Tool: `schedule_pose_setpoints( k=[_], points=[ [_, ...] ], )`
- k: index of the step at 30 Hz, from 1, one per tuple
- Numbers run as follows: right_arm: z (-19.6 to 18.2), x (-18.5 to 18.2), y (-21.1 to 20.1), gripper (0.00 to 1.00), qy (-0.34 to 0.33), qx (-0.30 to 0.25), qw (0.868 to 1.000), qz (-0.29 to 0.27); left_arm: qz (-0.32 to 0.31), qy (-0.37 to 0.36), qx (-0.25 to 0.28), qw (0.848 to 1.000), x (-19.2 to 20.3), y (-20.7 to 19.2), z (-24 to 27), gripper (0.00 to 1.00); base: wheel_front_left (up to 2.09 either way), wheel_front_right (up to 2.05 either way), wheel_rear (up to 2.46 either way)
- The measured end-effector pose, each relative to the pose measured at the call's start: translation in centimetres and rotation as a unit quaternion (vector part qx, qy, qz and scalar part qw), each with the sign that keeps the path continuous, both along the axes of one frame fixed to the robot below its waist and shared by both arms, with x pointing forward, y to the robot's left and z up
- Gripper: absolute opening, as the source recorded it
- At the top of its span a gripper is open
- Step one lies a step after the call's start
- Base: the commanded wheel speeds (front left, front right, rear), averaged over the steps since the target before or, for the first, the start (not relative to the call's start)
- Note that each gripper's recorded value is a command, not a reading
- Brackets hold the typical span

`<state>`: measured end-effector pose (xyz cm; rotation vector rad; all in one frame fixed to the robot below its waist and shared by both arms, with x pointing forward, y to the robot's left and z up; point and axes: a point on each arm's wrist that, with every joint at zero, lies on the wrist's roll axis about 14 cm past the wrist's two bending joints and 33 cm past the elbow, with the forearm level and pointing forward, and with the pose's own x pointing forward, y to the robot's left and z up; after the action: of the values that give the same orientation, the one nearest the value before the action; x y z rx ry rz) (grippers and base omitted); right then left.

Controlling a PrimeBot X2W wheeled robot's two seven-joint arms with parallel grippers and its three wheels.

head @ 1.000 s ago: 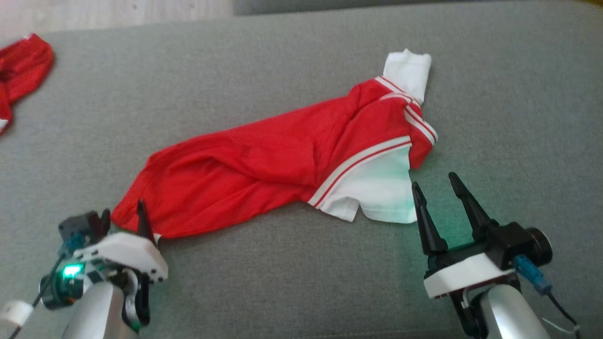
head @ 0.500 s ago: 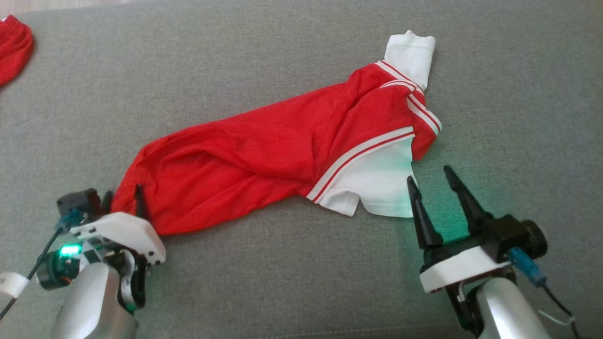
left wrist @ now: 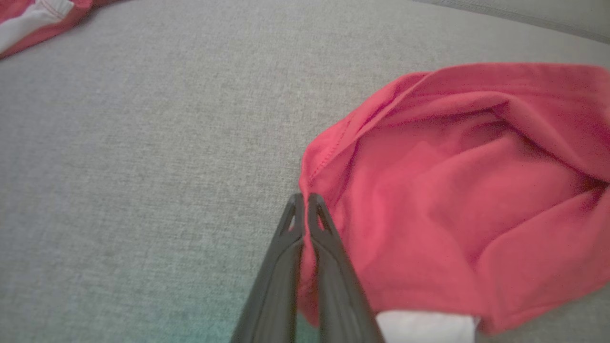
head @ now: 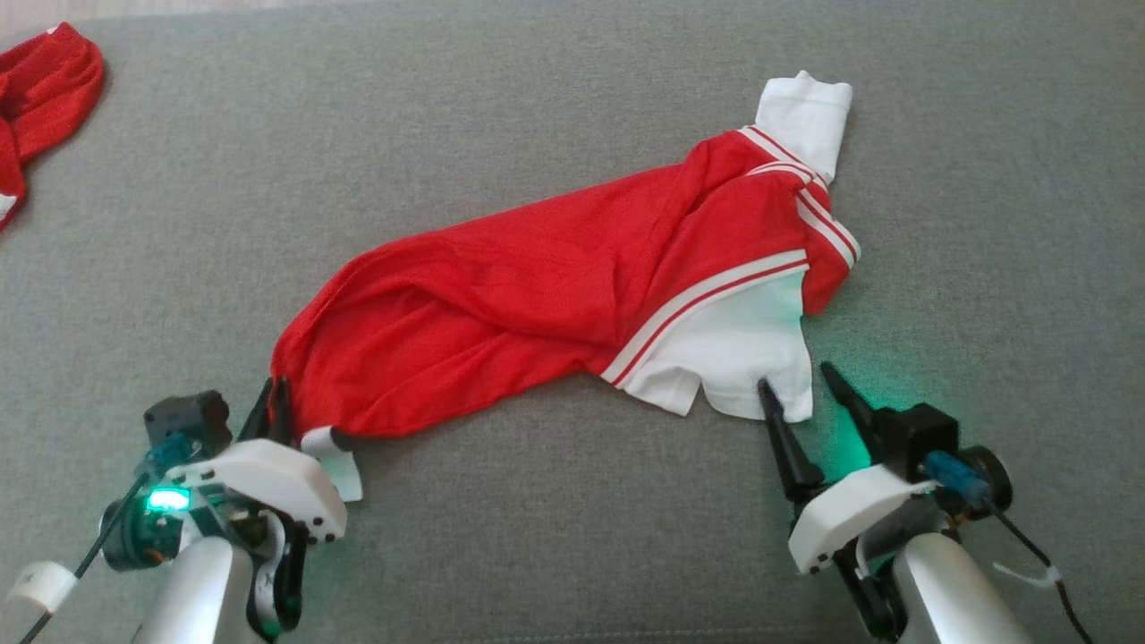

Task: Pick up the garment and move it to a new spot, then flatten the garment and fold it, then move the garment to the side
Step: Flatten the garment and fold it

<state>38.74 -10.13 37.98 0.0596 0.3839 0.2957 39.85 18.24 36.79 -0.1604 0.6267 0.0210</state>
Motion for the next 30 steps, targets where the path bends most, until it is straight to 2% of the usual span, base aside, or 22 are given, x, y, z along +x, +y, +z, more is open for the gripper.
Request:
schedule_pose_setpoints(
  k=[5, 6, 7, 8, 9, 10, 15, 18, 24, 30],
  points=[
    [-1.7, -0.5, 0.9, 1.0, 0.045, -0.011, 0.999, 0.02, -0.005, -0.024, -0.006, 1.0, 0.0, -0.4, 1.3, 0.0, 0.0, 0.0, 0.0],
    [-1.6, -0.3, 1.1, 0.83, 0.046, -0.011, 0.999, 0.023, -0.007, -0.03, -0.007, 1.0, 0.2, -0.6, 1.7, 0.0, 0.0, 0.0, 0.0],
    [-1.5, 0.0, 1.3, 0.83, 0.046, -0.011, 0.999, 0.027, -0.009, -0.035, -0.009, 0.999, 0.3, -0.8, 2.0, 0.0, 0.0, 0.0, 0.0],
    [-1.2, 0.3, 1.7, 0.36, 0.042, -0.008, 0.999, 0.031, -0.009, -0.04, -0.022, 0.999, 0.4, -1.2, 2.4, 0.0, 0.0, 0.0, 0.0],
    [-1.2, 0.3, 1.8, 0.12, 0.042, -0.006, 0.999, 0.032, -0.01, -0.044, -0.033, 0.998, 0.4, -1.6, 2.7, 0.0, 0.0, 0.0, 0.0],
    [-1.2, 0.2, 1.9, 0.0, 0.045, -0.003, 0.998, 0.033, -0.01, -0.046, -0.046, 0.998, 0.4, -1.9, 2.8, 0.0, 0.0, 0.0, 0.0],
    [-0.5, 0.1, 1.8, 0.0, 0.038, 0.01, 0.999, 0.026, -0.016, -0.042, -0.078, 0.996, -0.4, -3.0, 3.1, 0.0, 0.0, 0.0, 0.0],
    [1.6, 0.8, 1.5, 0.0, 0.003, 0.033, 0.999, 0.011, -0.021, -0.06, -0.09, 0.994, 0.0, -3.3, 4.4, 0.0, 0.0, 0.0, 0.0],
    [4.8, 2.0, 0.1, 0.0, -0.051, 0.043, 0.998, -0.016, -0.027, -0.085, -0.09, 0.992, 0.3, -3.2, 6.2, 0.0, 0.0, 0.0, 0.0],
    [9.0, 2.9, -0.9, 0.0, -0.115, 0.063, 0.991, -0.034, -0.03, -0.12, -0.116, 0.986, 0.6, -4.0, 8.8, 0.0, 0.0, 0.0, 0.0]
  ],
)
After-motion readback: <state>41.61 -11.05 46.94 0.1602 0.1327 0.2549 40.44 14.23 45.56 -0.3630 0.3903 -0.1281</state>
